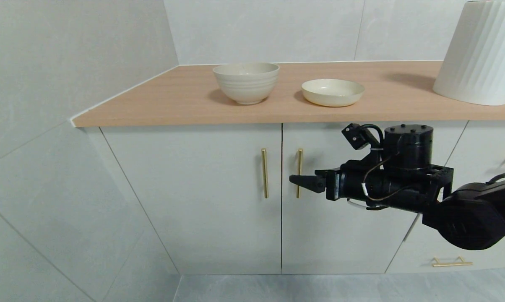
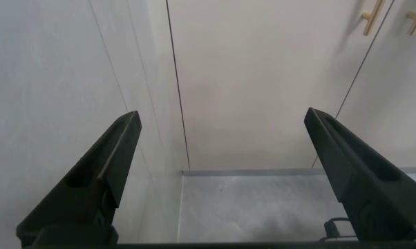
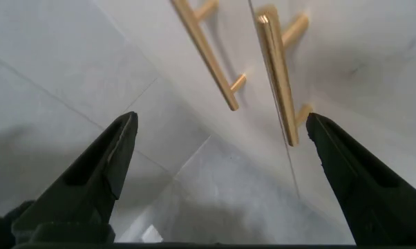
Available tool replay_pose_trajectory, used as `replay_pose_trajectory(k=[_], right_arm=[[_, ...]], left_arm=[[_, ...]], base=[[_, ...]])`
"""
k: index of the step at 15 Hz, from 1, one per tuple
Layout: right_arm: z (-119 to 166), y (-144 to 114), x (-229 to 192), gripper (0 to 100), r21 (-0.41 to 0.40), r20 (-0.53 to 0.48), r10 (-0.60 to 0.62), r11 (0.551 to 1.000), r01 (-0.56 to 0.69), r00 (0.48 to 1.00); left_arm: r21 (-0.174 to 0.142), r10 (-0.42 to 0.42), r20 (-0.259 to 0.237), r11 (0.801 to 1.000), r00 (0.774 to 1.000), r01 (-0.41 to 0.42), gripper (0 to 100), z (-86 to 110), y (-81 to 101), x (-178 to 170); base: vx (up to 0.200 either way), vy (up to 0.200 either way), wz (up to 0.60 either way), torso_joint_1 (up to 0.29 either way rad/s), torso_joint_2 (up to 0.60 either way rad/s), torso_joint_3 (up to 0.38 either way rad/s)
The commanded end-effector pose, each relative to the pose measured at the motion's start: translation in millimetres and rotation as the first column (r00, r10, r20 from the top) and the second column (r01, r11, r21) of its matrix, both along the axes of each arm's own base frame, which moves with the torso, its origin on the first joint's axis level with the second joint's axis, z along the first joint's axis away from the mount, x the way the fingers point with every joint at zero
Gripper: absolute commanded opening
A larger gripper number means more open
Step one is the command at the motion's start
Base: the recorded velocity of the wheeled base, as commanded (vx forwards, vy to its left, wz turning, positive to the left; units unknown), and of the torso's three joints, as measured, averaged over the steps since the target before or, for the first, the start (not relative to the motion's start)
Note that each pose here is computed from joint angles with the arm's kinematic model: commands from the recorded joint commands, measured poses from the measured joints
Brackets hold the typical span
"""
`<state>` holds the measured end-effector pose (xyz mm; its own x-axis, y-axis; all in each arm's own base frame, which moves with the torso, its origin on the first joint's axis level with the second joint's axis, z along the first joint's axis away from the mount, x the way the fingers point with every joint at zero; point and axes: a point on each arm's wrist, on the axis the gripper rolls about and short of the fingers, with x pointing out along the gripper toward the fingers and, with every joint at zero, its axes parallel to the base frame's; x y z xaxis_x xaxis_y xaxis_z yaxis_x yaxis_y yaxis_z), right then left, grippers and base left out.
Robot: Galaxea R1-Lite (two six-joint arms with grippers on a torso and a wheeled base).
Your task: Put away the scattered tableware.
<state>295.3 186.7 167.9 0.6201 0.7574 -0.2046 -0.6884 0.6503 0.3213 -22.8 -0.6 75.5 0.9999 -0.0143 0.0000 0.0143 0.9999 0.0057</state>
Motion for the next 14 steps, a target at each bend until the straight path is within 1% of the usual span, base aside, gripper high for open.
replay_pose_trajectory(k=[1, 4, 5, 10, 14], right_arm=[[-24, 15, 8, 100, -0.014, -0.044, 0.020, 1.000, -0.021, 0.999], [-30, 21, 14, 100, 0.030, -0.063, 0.010, 1.000, -0.009, 0.998], [-31, 25, 17, 100, 0.049, -0.044, -0.012, 0.999, 0.014, 0.999], [-41, 31, 30, 100, 0.041, -0.032, -0.087, 0.995, 0.089, 0.996], [-49, 37, 39, 100, 0.064, 0.002, -0.118, 0.991, 0.117, 0.993]], left_arm=[[0.000, 0.000, 0.000, 1.000, 1.000, 0.000, 100, 0.0, 0.0, 0], [0.000, 0.002, 0.000, 1.000, 1.000, -0.002, 100, 0.0, 0.0, 0], [0.000, 0.000, 0.000, 1.000, 1.000, 0.000, 100, 0.0, 0.0, 0], [-0.001, 0.002, 0.000, 1.000, 1.000, -0.002, 100, 0.0, 0.0, 0], [0.000, 0.000, 0.000, 1.000, 1.000, 0.000, 100, 0.0, 0.0, 0]], base=[[0.000, 0.000, 0.00, 0.000, 0.00, 0.000], [0.000, 0.000, 0.00, 0.000, 0.00, 0.000], [0.000, 0.000, 0.00, 0.000, 0.00, 0.000], [0.000, 0.000, 0.00, 0.000, 0.00, 0.000], [0.000, 0.000, 0.00, 0.000, 0.00, 0.000]])
